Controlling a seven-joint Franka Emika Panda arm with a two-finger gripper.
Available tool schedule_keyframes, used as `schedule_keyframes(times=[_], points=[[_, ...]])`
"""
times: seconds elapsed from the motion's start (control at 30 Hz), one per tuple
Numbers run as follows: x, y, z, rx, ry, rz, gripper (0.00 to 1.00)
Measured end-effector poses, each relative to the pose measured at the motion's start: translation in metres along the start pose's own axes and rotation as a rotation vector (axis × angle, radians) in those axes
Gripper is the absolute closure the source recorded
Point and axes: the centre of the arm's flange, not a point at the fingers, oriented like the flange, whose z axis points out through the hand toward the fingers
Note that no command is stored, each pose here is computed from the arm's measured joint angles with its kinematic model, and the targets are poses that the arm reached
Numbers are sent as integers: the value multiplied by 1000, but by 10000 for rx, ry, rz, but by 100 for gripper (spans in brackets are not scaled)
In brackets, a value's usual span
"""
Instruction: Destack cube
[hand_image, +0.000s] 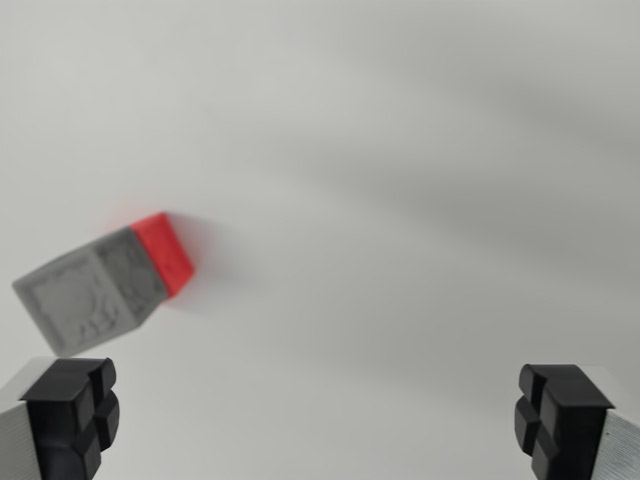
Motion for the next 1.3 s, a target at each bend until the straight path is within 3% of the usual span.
schedule_keyframes(times=[0.37,0.57,1.3], points=[[-32,-13,18,-50,-50,-1126,0],[-54,-22,30,-96,-92,-1876,0],[-129,-52,70,-214,-189,-4504,0]])
